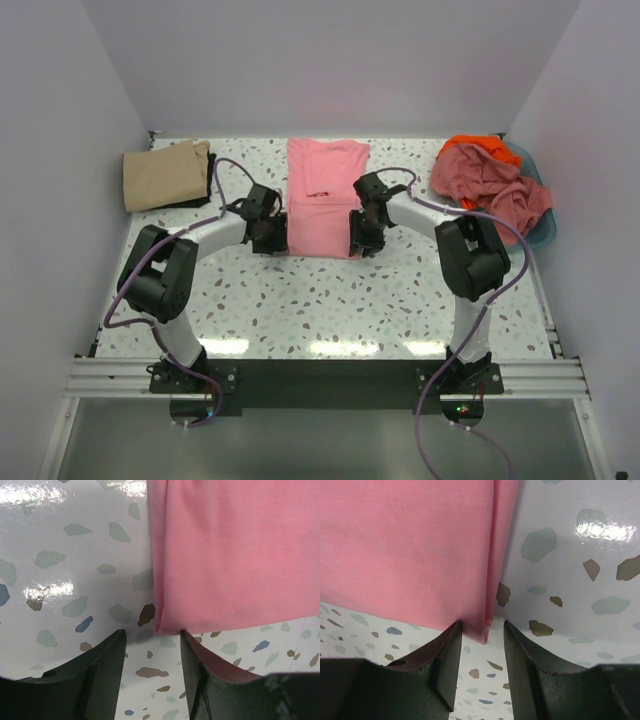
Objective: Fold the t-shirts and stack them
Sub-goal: Fold the tshirt
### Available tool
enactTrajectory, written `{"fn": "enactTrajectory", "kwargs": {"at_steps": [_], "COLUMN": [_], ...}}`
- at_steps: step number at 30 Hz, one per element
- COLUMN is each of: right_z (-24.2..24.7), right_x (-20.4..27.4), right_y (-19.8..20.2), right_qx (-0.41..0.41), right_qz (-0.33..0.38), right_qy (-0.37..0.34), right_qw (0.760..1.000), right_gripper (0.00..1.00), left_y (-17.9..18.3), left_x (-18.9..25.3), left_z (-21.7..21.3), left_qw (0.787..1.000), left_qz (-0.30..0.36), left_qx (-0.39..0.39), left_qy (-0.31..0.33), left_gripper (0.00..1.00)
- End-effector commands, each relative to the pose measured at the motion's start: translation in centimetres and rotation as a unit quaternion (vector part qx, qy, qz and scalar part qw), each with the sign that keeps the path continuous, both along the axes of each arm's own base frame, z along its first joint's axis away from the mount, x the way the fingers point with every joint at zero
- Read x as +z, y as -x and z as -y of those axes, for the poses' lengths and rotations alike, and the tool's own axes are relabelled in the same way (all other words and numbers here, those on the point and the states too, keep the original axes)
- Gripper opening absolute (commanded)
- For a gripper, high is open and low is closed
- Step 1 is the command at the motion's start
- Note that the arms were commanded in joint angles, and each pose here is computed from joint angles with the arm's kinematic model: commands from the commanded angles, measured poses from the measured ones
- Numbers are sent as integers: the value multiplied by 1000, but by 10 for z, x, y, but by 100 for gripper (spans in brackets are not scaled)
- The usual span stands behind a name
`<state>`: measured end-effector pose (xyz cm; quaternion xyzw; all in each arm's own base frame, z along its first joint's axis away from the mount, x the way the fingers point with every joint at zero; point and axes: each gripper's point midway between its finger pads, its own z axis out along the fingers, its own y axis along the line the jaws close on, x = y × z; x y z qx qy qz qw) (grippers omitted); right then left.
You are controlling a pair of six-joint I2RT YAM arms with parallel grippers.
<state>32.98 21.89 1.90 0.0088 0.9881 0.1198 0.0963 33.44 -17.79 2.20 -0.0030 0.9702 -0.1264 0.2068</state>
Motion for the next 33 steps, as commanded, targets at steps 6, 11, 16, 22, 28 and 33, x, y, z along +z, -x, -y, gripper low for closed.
{"fn": "enactTrajectory", "kwargs": {"at_steps": [6,11,16,22,28,33], "right_z": [-1,0,0,-4,-5,-6], "right_x": [-10,-10,-7,-7,-12,-11], "right_y": [3,4,4,10,14,14], "right_qx": [3,3,5,12,16,17], "right_qz": [-5,-5,-3,-5,-14,-13], "right_qy": [10,10,10,9,12,12], "right_qw": [1000,1000,1000,1000,1000,1000], "right_gripper": [42,42,41,38,35,33], "left_y": [-9,-11,-13,-9,-2,0], "left_x": [13,10,4,-3,-11,-11], "left_z": [10,11,8,3,8,15], "left_qw": [999,999,999,1000,1000,1000], "left_qz": [28,27,21,15,6,7], "left_qx": [11,23,26,21,11,2], "left_qy": [28,34,20,-1,-3,4], "left_gripper": [52,54,52,44,43,40]}}
